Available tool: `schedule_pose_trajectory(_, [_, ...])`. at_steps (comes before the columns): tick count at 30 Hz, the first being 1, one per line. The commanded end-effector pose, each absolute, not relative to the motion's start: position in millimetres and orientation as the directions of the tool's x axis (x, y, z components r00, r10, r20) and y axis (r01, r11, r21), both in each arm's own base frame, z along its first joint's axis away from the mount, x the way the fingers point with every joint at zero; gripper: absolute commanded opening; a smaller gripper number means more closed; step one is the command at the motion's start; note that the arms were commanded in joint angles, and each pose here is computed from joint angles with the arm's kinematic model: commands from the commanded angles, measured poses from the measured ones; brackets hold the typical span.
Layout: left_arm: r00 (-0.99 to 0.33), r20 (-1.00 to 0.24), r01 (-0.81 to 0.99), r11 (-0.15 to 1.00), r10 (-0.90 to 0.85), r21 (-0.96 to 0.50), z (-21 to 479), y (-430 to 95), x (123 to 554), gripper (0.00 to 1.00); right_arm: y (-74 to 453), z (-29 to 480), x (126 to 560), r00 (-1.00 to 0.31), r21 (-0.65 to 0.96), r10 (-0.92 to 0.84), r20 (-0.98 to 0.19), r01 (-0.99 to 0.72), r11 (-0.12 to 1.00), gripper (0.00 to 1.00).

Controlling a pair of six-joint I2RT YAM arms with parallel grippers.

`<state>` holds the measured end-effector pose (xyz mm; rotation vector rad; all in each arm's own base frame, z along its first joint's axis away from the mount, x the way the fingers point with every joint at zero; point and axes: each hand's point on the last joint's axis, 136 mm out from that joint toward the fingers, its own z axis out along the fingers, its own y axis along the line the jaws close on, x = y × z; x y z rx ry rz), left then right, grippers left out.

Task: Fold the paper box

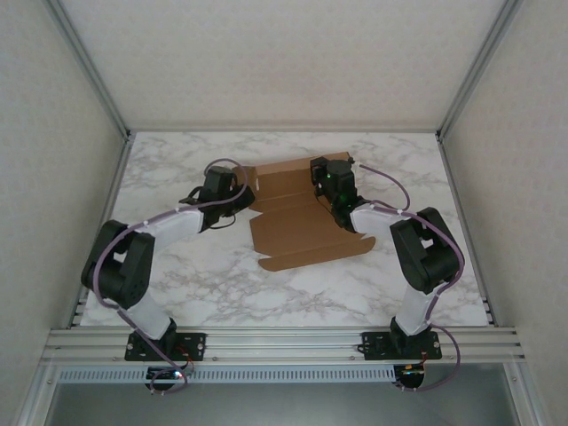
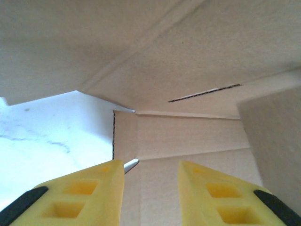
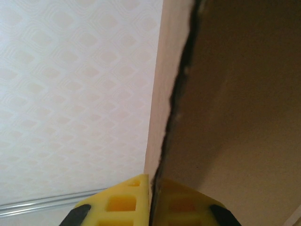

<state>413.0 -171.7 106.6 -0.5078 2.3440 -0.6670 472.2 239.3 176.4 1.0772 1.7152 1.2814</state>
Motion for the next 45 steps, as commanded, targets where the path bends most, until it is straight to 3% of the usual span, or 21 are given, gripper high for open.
schedule_pose_trajectory(1, [-0.656, -0.582, -0.132, 0.833, -0.480, -0.538, 147, -155, 408, 0.35, 237, 146, 463, -0.420, 0.942, 0.901, -0.110, 0.245, 0.229, 0.00])
schedule_pose_trajectory(9, [-0.504, -0.723, -0.105, 0.864, -0.473, -0.492, 228, -122, 413, 0.32, 242, 140, 459, -0.471, 0.937, 0.871, -0.143, 0.219, 0.272, 0.00])
schedule_pose_trajectory(15, [-0.396, -0.734, -0.361, 0.828, -0.553, -0.429, 207, -35, 438, 0.33, 243, 142, 460, -0.489, 0.938, 0.860, -0.148, 0.206, 0.278, 0.00])
schedule_pose_trajectory(18, [-0.406, -0.729, -0.424, 0.820, -0.552, -0.385, 177, -17, 455, 0.33, 245, 144, 461, -0.495, 0.939, 0.857, -0.146, 0.203, 0.277, 0.00])
schedule_pose_trajectory(22, [-0.526, -0.697, -0.308, 0.874, -0.486, -0.377, 140, -44, 470, 0.32, 248, 145, 463, -0.501, 0.940, 0.853, -0.143, 0.201, 0.276, 0.00])
schedule_pose_trajectory(28, [-0.597, -0.729, -0.110, 0.933, -0.337, -0.341, 129, -88, 457, 0.30, 251, 147, 465, -0.509, 0.943, 0.850, -0.136, 0.198, 0.269, 0.00])
schedule_pose_trajectory(37, [-0.620, -0.766, 0.082, 0.957, -0.168, -0.277, 137, -143, 436, 0.29, 254, 149, 468, -0.512, 0.947, 0.850, -0.123, 0.196, 0.256, 0.00])
schedule_pose_trajectory(45, [-0.607, -0.778, 0.162, 0.934, -0.159, -0.317, 148, -168, 424, 0.33, 255, 152, 468, -0.515, 0.946, 0.847, -0.131, 0.192, 0.263, 0.00])
